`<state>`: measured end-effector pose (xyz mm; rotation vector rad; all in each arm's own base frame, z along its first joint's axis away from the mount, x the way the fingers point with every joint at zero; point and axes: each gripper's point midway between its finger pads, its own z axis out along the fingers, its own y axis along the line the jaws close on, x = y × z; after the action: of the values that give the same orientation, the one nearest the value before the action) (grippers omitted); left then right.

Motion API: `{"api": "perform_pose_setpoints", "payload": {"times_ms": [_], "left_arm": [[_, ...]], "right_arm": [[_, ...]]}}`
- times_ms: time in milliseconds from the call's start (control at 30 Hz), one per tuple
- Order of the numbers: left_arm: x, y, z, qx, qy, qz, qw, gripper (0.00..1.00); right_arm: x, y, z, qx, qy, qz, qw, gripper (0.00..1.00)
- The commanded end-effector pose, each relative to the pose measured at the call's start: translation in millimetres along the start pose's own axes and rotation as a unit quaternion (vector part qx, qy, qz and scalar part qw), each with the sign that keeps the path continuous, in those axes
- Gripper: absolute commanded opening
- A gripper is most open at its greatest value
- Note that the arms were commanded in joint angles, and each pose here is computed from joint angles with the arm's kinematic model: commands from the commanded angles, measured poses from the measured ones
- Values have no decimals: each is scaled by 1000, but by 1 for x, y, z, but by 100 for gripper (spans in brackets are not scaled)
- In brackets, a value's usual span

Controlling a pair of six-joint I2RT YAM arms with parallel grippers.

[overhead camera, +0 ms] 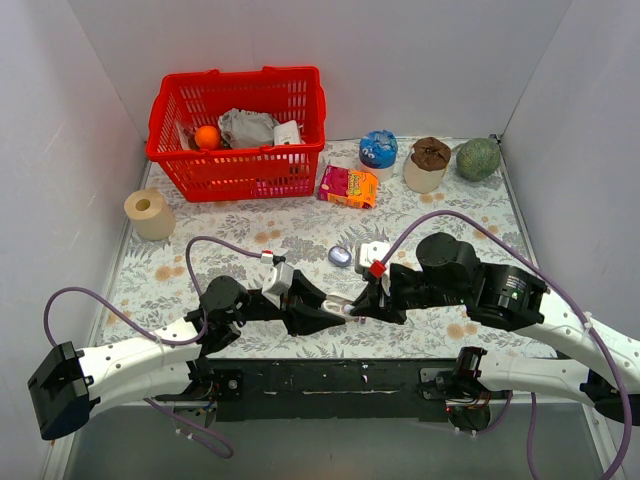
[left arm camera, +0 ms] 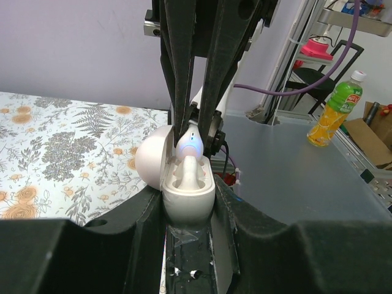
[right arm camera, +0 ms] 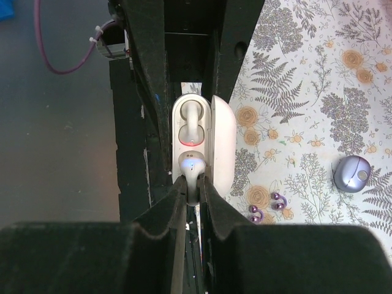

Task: Insert the wireless bluetooth earbuds into the charging case
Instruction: Place the earbud in the charging case.

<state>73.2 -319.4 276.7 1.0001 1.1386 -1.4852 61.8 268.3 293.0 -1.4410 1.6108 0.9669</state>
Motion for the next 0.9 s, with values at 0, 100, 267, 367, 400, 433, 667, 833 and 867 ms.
{"api": "perform_pose_setpoints", "payload": {"times_ms": [0, 100, 267, 367, 400, 433, 667, 833, 867], "left_arm": [[-29, -9, 7, 22, -35, 22, 999, 0], [-29, -10, 7, 25, -35, 19, 999, 0], [-29, -10, 8, 24, -38, 17, 999, 0], [-30, -9, 7, 22, -40, 18, 999, 0], [-31, -9, 7, 20, -41, 18, 999, 0], [-31, -9, 6, 18, -43, 20, 999, 0], [-30, -8, 5, 14, -43, 19, 999, 0], [-30, -8, 4, 13, -45, 18, 999, 0], [-30, -8, 4, 12, -45, 18, 999, 0]], "right_arm": [[-6, -3, 4, 8, -18, -6, 1000, 1], [-6, -5, 5, 12, -19, -4, 1000, 1], [-5, -6, 9, 15, -15, -1, 1000, 1], [-5, -7, 10, 18, -13, 0, 1000, 1], [-3, -8, 10, 20, -8, 2, 1000, 1], [-2, -8, 9, 20, -7, 3, 1000, 4], [-3, -12, 4, 39, -10, 11, 999, 26], [-5, -13, 3, 44, -12, 14, 999, 31], [-5, -13, 2, 44, -12, 13, 999, 31]]}}
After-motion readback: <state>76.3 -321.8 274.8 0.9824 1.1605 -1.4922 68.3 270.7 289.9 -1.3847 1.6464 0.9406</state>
